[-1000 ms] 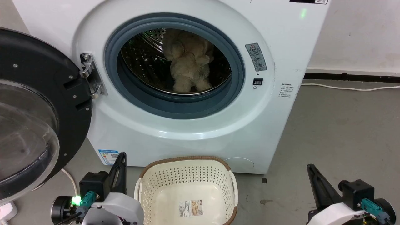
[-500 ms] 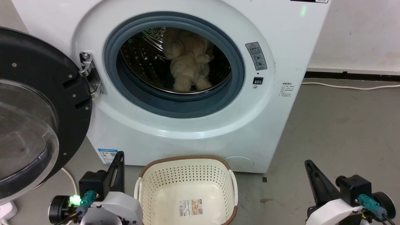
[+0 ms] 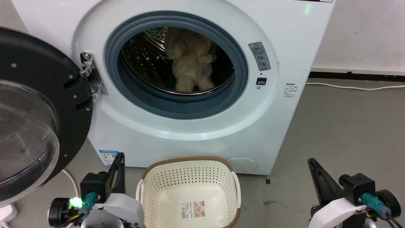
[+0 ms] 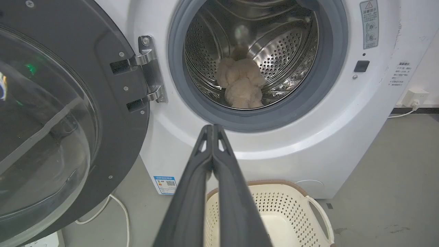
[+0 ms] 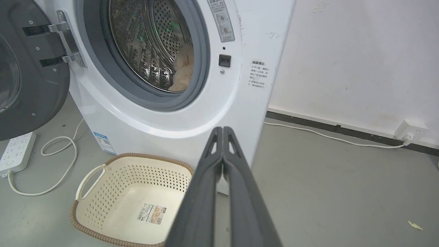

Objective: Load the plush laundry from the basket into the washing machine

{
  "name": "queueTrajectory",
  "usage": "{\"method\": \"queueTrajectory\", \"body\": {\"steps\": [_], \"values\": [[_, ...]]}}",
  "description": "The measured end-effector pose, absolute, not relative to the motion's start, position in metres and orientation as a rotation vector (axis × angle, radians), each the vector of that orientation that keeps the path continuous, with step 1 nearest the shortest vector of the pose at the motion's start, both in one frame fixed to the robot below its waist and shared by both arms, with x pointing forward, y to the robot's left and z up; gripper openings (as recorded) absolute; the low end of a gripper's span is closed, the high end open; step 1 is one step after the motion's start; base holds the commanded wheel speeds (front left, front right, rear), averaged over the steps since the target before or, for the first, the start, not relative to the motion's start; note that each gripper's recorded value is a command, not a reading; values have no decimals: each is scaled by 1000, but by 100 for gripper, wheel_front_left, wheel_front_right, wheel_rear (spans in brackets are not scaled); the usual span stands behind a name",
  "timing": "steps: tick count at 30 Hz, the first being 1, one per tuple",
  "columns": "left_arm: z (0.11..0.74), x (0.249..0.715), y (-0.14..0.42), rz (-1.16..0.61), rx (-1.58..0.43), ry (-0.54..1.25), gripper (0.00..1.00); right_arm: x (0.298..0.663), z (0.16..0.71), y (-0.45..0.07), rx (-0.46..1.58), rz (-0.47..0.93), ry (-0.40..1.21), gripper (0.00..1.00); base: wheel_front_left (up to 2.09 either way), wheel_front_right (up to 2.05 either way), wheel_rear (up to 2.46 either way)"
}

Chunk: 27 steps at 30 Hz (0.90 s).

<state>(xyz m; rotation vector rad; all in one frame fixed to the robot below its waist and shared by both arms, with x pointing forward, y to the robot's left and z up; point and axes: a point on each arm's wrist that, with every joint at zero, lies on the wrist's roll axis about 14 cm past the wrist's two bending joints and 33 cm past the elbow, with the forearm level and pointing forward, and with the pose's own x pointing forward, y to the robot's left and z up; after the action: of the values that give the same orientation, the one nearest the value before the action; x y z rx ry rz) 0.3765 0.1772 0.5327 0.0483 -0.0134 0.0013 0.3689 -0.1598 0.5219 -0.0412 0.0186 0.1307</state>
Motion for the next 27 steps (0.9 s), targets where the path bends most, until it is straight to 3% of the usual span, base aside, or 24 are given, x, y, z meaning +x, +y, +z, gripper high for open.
{"method": "queueTrajectory", "body": {"steps": [27], "values": [[532,376,178,5,49,-11,0,369,522,-160,-41,131,18,0,0,0,0]]}}
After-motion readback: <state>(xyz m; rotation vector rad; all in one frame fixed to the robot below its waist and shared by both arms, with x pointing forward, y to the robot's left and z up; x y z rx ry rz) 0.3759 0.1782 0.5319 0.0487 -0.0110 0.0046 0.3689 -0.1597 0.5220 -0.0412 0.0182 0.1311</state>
